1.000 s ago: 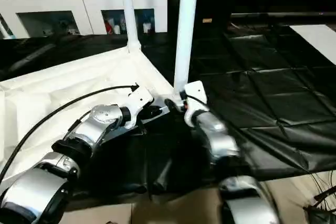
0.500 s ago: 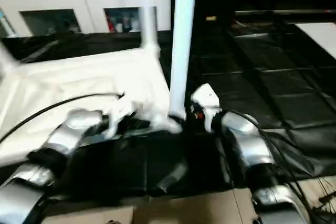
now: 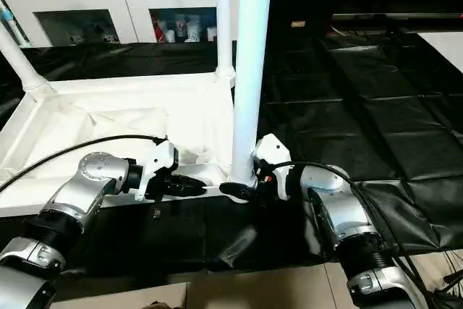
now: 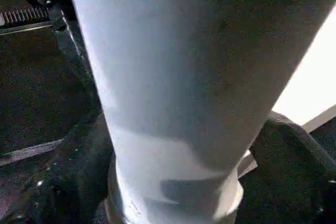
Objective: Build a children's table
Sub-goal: Rotate leg to tighten
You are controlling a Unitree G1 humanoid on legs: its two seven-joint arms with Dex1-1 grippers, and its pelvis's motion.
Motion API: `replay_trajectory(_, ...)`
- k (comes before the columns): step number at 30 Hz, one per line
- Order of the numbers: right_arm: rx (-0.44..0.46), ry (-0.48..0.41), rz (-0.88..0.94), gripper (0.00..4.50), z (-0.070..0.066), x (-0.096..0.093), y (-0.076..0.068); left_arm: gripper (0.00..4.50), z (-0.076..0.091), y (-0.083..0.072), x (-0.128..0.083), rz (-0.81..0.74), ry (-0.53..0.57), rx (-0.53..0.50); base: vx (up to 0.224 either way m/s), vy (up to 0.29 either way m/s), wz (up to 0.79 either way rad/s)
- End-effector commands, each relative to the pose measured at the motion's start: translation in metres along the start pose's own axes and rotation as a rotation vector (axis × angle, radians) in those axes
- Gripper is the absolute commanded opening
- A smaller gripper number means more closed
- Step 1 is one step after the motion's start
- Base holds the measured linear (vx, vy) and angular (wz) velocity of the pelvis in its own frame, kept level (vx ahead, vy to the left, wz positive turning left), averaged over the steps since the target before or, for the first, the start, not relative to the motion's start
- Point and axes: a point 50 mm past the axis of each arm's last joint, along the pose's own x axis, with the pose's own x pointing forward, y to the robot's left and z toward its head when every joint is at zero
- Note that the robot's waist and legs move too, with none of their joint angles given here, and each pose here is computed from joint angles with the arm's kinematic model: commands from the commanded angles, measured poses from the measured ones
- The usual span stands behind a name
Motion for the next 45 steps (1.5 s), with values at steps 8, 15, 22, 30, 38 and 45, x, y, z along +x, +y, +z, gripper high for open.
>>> replay_trajectory(8,-0.018,0.014,0.017,3.0,0.001,0.0,-0.001,0.0,0.003,-0.005,0.0,-0.036,-0.056,-0.014,0.0,0.0,0.0)
replay_trajectory(15,-0.007,0.009,0.015,2.7,0.0,0.001,-0.001,0.0,0.001,-0.006,-0.003,-0.049,-0.043,-0.026,0.0,0.0,0.0)
replay_trajectory(22,0.027,-0.024,-0.042,2.67,0.0,0.007,-0.001,0.0,-0.002,-0.005,-0.001,-0.027,-0.021,-0.03,0.0,0.0,0.0)
replay_trajectory(30,0.178,-0.081,-0.244,2.66,0.003,0.045,0.003,0.0,0.0,0.017,0.017,0.203,0.026,-0.052,0.0,0.0,0.0)
replay_trajectory(38,0.411,-0.005,-0.7,2.66,-0.005,0.074,-0.012,0.0,0.019,0.039,0.044,0.497,0.044,-0.094,0.0,0.0,0.0)
replay_trajectory(45,0.409,-0.008,-0.783,2.66,-0.002,0.08,-0.014,0.0,0.024,0.04,0.056,0.55,0.032,-0.104,0.0,0.0,0.0)
